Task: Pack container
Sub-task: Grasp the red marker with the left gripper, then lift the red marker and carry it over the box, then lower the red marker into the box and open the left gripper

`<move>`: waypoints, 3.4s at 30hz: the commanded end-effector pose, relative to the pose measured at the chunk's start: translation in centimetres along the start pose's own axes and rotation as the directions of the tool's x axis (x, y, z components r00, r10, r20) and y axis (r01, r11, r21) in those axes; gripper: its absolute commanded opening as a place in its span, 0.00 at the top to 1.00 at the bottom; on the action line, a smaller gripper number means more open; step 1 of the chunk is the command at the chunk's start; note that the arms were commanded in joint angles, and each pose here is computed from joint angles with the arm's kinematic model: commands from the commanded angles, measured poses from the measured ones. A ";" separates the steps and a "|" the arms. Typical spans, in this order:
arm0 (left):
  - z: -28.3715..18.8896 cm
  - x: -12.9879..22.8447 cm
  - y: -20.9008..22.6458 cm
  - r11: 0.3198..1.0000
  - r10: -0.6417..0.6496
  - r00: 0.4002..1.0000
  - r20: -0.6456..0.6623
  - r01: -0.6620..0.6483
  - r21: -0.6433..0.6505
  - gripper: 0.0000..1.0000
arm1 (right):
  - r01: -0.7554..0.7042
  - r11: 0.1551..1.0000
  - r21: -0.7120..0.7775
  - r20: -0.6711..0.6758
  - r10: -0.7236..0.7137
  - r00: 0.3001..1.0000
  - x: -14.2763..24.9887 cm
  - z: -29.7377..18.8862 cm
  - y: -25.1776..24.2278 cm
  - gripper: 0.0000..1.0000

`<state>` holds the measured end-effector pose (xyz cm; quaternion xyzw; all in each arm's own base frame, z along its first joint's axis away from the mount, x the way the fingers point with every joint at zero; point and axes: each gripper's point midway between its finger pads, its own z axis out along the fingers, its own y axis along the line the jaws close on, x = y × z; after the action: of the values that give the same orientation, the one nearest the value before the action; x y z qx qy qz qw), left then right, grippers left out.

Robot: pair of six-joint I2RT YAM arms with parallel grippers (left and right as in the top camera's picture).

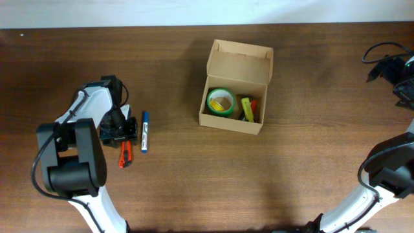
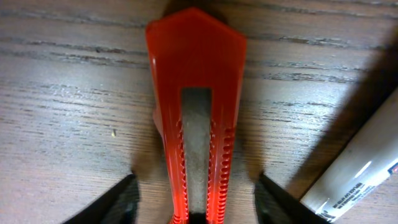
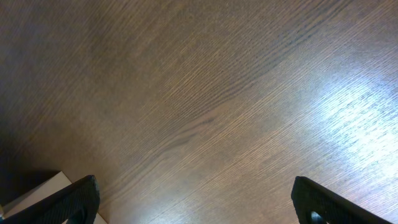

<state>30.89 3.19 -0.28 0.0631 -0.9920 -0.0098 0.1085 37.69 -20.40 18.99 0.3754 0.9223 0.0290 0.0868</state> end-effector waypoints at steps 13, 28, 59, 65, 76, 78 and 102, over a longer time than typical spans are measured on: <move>0.9 -0.4 1.1 1.000 0.000 1.000 0.000 0.000 0.012 0.95 | -0.002 1.000 -0.012 -0.001 0.002 1.000 0.1 -0.1 0.1 0.01; -10.8 -8.2 2.0 0.993 0.090 0.955 0.283 -0.063 -0.101 0.99 | -0.002 1.000 -0.013 -0.002 0.002 1.000 0.2 -0.1 0.1 0.01; -34.8 -7.0 -29.6 0.296 0.814 -0.182 0.551 -0.687 -0.664 0.92 | -0.003 1.000 -0.015 -0.017 0.003 1.000 0.5 -0.1 0.1 0.01; -29.5 -3.3 -33.1 0.104 0.869 -0.229 0.438 -0.782 -0.614 0.89 | -0.005 1.000 -0.013 -0.028 0.004 1.000 0.8 -0.1 0.1 0.01; -24.0 1.0 -35.6 -0.053 0.917 -0.247 0.314 -0.855 -0.516 0.85 | -0.005 0.999 -0.042 -0.035 0.003 0.999 0.9 -0.1 0.6 0.01; -23.0 1.0 -35.7 -0.065 0.931 -0.237 0.277 -0.855 -0.514 0.85 | -0.004 0.999 -0.042 -0.036 0.003 0.999 0.9 -0.1 0.6 0.01; -14.7 0.0 -34.2 -0.124 0.985 -0.162 0.066 -0.913 -0.389 0.85 | -0.005 0.999 -0.041 -0.038 0.003 0.999 1.0 -0.2 0.6 0.01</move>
<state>38.43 -30.89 14.68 -0.7013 -0.7033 -0.0417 -0.1087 37.46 -19.50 18.95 0.3752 0.9225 0.0500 0.0761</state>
